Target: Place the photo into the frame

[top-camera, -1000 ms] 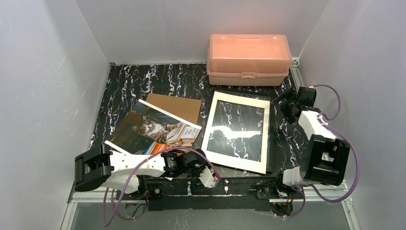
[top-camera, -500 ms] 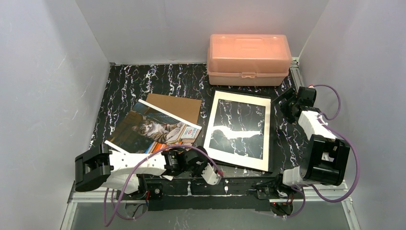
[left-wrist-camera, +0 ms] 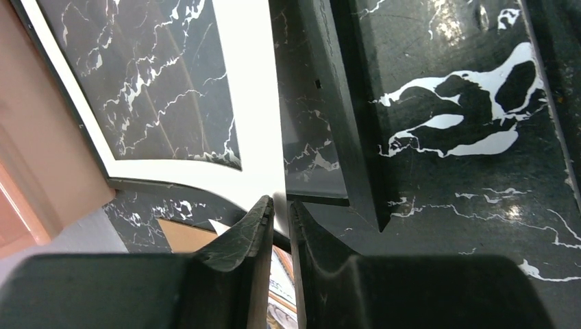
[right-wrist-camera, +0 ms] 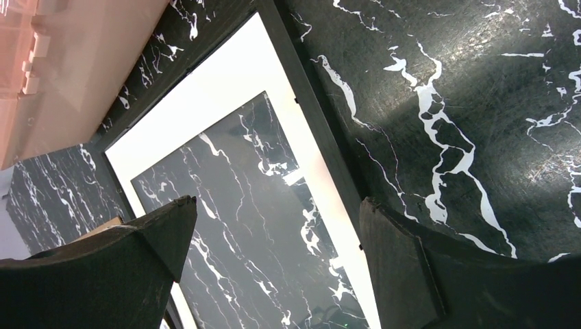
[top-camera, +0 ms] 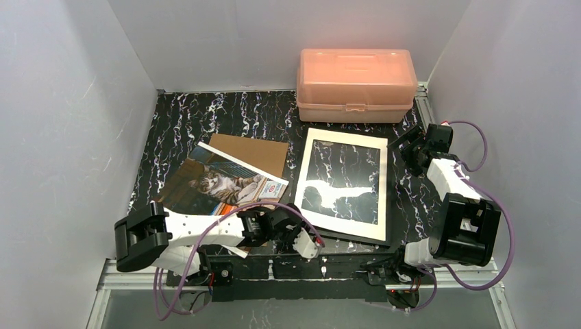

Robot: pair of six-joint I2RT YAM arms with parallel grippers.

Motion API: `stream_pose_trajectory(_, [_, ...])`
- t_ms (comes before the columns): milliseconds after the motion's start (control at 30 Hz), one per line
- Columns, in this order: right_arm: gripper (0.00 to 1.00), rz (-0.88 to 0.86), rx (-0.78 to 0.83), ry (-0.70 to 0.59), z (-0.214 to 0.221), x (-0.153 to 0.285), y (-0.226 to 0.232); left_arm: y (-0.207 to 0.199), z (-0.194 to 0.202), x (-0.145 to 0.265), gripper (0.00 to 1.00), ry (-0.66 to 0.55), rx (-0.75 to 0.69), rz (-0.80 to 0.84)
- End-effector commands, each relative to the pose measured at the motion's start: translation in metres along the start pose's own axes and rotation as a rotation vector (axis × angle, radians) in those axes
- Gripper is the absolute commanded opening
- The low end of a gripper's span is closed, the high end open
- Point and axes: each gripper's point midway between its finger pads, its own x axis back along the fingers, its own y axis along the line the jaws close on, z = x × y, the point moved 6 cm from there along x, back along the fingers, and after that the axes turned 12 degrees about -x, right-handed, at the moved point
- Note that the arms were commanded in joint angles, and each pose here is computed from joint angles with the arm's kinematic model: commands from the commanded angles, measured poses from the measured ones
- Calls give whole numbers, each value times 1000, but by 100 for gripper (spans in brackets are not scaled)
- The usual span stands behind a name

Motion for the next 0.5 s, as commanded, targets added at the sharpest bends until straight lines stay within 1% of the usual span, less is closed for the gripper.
stream_pose_trajectory(0, [96, -52, 6, -23, -4, 7, 7, 16, -3, 1, 15, -6, 25, -28])
stream_pose_trajectory(200, [96, -55, 0, -18, -1, 7, 4, 14, -2, 0, 16, 2, 27, -15])
stream_pose_trajectory(300, [96, -56, 1, -15, 0, 7, 4, 11, -1, 0, 20, 9, 27, -6])
stream_pose_trajectory(367, [96, -62, 2, -13, 1, 8, 5, 9, -1, -1, 25, 10, 29, -1])
stream_pose_trajectory(467, [96, -73, 5, -16, 1, 10, 6, 8, -1, 0, 40, 4, 46, 12])
